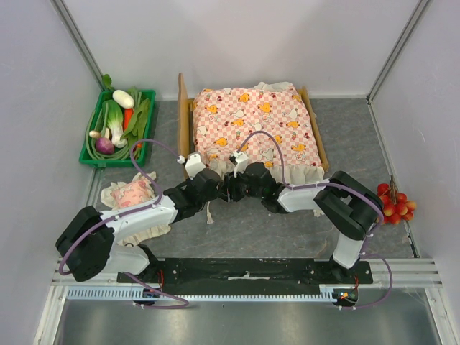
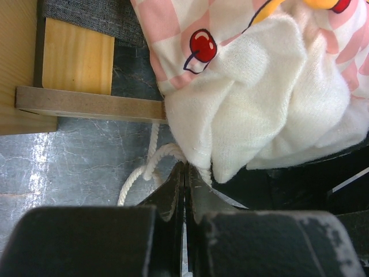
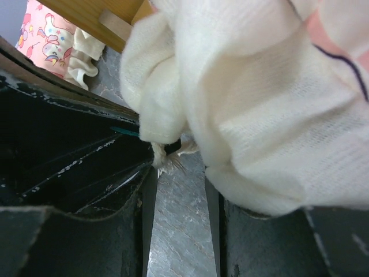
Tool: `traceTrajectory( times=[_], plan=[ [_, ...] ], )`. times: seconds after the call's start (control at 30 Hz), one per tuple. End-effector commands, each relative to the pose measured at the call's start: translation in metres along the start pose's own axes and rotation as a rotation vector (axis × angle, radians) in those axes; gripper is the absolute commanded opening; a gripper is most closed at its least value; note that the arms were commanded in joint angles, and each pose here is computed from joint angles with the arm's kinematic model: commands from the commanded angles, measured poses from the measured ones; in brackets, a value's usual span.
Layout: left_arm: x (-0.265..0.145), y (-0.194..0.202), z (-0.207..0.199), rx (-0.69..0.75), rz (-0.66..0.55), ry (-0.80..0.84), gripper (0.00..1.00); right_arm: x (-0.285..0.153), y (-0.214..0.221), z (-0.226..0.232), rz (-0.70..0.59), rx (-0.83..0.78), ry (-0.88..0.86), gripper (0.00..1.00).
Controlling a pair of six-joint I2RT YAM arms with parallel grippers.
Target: Set up the pet bed
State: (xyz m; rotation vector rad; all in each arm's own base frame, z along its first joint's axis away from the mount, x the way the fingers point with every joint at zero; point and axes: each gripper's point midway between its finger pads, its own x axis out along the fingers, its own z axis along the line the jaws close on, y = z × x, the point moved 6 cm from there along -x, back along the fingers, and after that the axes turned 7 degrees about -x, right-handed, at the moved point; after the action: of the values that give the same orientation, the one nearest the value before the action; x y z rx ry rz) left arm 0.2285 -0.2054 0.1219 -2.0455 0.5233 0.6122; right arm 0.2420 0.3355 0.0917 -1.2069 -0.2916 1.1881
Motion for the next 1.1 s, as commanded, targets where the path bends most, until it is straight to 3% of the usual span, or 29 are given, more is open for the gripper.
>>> traceTrajectory(
  times=[0.0, 0.3, 0.4, 0.43, 0.5, 0.6, 0.67, 0.9, 1.07],
  plan=[
    [0.000, -0.012, -0.018, -0.052, -0.027, 0.045, 0.02, 0.008, -0.026, 0.012, -0.098, -0.068, -0.101, 0.45],
    [-0.001, -0.012, -0.018, -0.056, -0.019, 0.058, 0.02, 0.013, -0.027, 0.010, -0.110, -0.073, -0.123, 0.30],
    [0.000, -0.011, -0.018, -0.058, -0.013, 0.062, 0.02, 0.014, -0.029, 0.009, -0.115, -0.073, -0.128, 0.20],
    [-0.001, -0.011, -0.019, -0.059, -0.011, 0.066, 0.02, 0.014, -0.029, 0.007, -0.114, -0.072, -0.123, 0.10],
    [-0.001, -0.011, -0.018, -0.059, -0.011, 0.066, 0.02, 0.014, -0.027, 0.005, -0.104, -0.080, -0.121, 0.00],
    [-0.002, -0.013, -0.018, -0.053, -0.016, 0.072, 0.03, 0.009, -0.021, 0.001, -0.074, -0.090, -0.089, 0.00],
    [-0.005, -0.014, -0.018, -0.044, -0.019, 0.077, 0.07, 0.006, -0.014, -0.004, -0.035, -0.078, -0.040, 0.00],
    [-0.016, -0.021, -0.013, -0.003, -0.036, 0.094, 0.39, -0.013, 0.001, -0.019, 0.045, -0.069, 0.112, 0.00],
    [-0.032, -0.024, -0.006, 0.040, -0.038, 0.121, 0.49, -0.023, 0.004, -0.022, 0.069, -0.053, 0.155, 0.00]
  ],
)
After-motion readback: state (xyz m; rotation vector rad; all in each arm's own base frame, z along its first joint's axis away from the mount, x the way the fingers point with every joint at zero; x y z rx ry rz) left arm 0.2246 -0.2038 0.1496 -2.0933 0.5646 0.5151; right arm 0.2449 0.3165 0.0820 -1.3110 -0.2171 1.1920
